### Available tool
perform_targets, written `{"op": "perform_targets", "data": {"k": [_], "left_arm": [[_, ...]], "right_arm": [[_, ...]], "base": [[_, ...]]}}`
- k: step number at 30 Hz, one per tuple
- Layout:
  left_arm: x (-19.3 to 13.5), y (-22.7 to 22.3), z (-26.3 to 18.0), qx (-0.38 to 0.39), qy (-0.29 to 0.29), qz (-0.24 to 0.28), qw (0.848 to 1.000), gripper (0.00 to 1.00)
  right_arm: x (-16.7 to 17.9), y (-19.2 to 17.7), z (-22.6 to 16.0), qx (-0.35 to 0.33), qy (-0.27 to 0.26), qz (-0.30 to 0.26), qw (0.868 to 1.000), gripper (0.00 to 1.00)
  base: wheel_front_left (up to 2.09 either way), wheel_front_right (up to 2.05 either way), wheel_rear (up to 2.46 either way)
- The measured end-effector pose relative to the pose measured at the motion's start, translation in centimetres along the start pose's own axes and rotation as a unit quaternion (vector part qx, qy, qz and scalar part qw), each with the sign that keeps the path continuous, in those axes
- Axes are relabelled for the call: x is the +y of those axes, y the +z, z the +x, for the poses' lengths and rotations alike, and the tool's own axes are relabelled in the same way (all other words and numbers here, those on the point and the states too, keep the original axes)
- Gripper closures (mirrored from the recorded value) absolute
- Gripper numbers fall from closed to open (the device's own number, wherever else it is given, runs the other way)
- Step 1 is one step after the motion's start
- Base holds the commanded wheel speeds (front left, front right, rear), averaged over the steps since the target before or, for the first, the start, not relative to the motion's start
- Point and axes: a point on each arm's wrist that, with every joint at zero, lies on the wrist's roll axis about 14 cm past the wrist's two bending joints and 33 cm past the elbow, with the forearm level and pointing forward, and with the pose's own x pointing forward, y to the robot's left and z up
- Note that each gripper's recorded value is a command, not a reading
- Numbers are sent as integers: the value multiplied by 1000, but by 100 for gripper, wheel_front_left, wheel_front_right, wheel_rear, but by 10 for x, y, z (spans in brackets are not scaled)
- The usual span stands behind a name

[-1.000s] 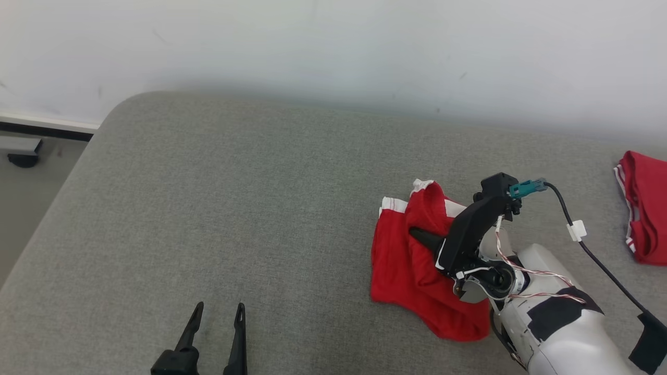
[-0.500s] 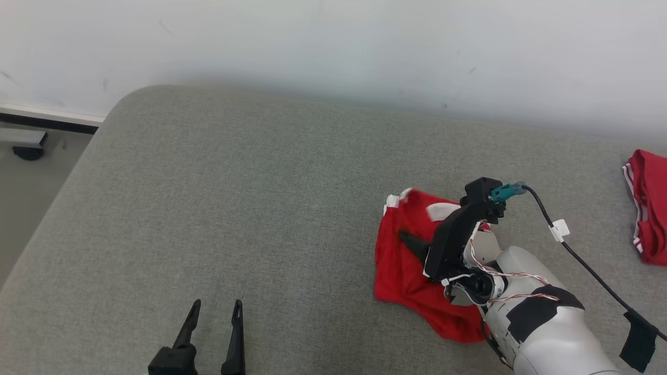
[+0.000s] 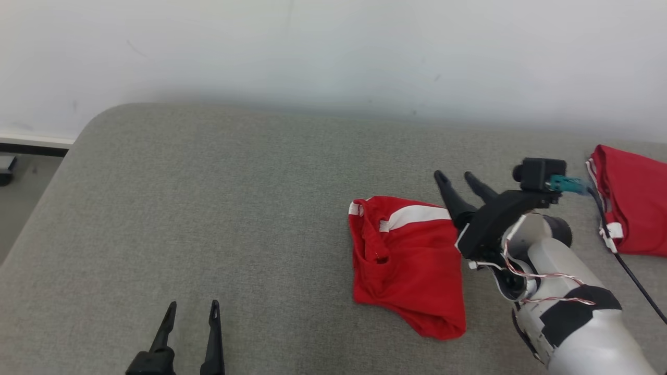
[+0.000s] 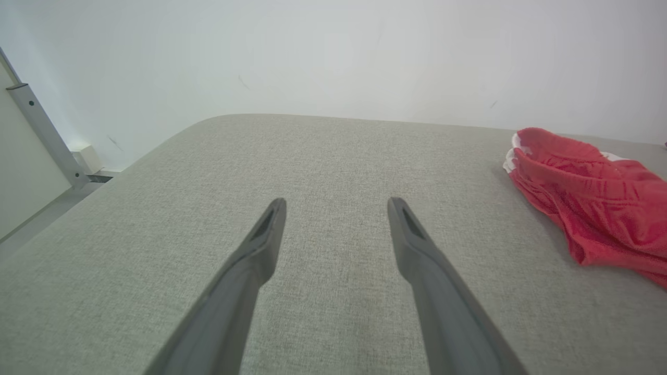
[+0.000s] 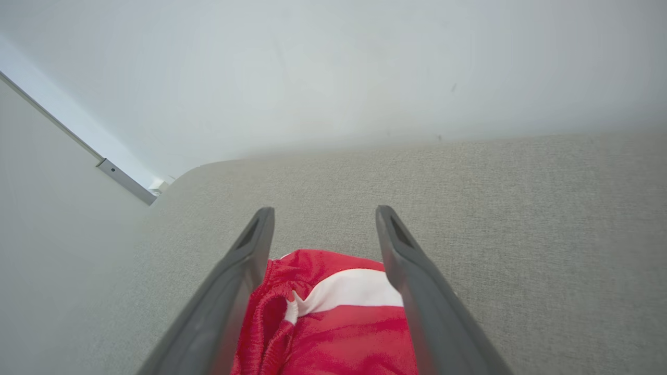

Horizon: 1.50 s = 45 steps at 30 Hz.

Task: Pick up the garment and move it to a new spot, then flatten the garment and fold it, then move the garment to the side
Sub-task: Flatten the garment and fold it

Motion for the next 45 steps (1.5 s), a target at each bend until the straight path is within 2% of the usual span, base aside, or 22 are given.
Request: {"op": "perform_targets", "data": {"k": [2,6,9,14,17,23,26,40,45], "left_arm": [[-1,3,2,-6,-1,2,1000,0],[-4,9,5,-15,-7,8,1000,0],[-8,13,8,-21,-12,9,1000,0],[-14,14,10,-23,-22,13,999,0],[-20,16,13,-26,-32,17,999,0],[-29,17,18,-30,-47,24,998,0],[-31,19,20,-32,-49,24,998,0],[-32,21,21,-36,-45,21,998,0],[-30,23,18,-39,-41,21,998,0]], "right_arm": [[-11,9,-8,-35,-12,-6,999,0],[-36,24,-32,-110,-37,-55,992,0],[-47,21,-48,-132,-47,-88,986,0],[-64,17,-75,-152,-74,-115,979,0],[-71,35,-95,-191,-92,-135,968,0],[-82,25,-134,-226,-140,-110,958,0],[-79,18,-146,-225,-148,-129,954,0],[-66,-18,-171,-218,-181,-92,955,0],[-63,-35,-174,-198,-181,-86,959,0]], "base": [[0,0,0],[0,0,0],[0,0,0],[0,0,0],[0,0,0],[0,0,0],[0,0,0],[0,0,0],[0,0,0]]}}
